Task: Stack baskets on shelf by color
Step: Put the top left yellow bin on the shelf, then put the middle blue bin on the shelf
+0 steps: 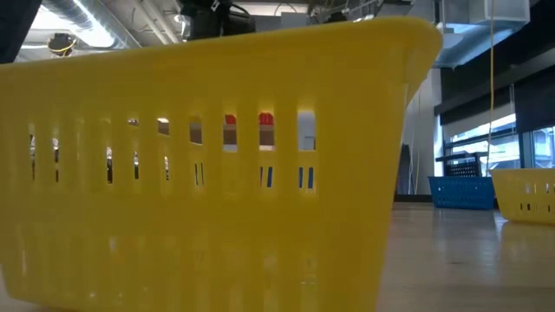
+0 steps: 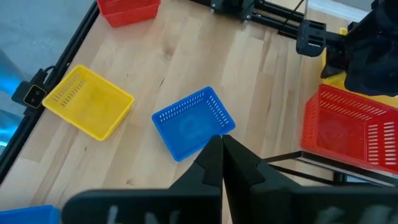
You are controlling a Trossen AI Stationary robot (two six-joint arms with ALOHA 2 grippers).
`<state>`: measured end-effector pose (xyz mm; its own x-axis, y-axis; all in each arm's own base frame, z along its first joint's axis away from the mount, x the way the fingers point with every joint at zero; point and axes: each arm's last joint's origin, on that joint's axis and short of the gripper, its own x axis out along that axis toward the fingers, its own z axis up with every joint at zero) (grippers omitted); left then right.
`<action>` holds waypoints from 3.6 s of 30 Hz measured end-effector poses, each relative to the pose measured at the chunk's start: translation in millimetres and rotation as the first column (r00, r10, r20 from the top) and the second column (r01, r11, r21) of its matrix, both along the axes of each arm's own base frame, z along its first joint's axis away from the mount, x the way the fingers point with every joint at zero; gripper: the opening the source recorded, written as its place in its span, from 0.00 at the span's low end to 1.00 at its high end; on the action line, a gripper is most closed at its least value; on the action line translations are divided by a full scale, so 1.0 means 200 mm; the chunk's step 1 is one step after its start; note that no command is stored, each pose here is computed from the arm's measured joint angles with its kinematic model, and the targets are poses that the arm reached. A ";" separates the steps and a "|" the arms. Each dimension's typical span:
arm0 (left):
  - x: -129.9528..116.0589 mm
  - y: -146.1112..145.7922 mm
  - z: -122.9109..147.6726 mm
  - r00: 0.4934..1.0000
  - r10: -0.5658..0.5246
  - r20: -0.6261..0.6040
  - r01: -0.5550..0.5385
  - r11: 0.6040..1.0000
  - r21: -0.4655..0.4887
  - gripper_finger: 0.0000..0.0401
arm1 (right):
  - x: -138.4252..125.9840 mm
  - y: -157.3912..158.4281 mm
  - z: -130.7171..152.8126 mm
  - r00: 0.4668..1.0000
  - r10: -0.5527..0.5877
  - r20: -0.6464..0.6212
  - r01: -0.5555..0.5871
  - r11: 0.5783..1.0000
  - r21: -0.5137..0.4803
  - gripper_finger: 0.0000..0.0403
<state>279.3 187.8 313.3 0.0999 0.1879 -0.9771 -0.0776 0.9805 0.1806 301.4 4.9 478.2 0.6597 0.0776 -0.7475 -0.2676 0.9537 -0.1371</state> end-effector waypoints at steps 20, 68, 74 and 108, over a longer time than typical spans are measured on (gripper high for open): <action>0.05 -0.12 0.06 0.999 -0.013 -0.033 0.016 0.996 0.086 0.14 | 0.00 0.00 0.00 1.000 0.004 0.000 -0.004 1.000 -0.003 0.00; -0.05 -1.32 0.62 0.606 0.717 0.345 -0.586 0.695 -0.417 0.15 | -0.14 0.05 -0.38 0.930 -0.177 -0.321 0.244 0.953 0.182 0.00; -0.07 -1.40 0.62 0.616 0.668 0.418 -0.553 0.744 -0.375 0.15 | -0.04 0.06 -0.48 0.946 -0.219 -0.240 0.277 0.930 0.242 0.00; -0.10 -1.47 0.62 0.610 0.642 0.464 -0.535 0.766 -0.356 0.15 | 0.48 -0.15 -1.32 0.627 -0.468 -0.623 0.742 0.603 0.294 0.26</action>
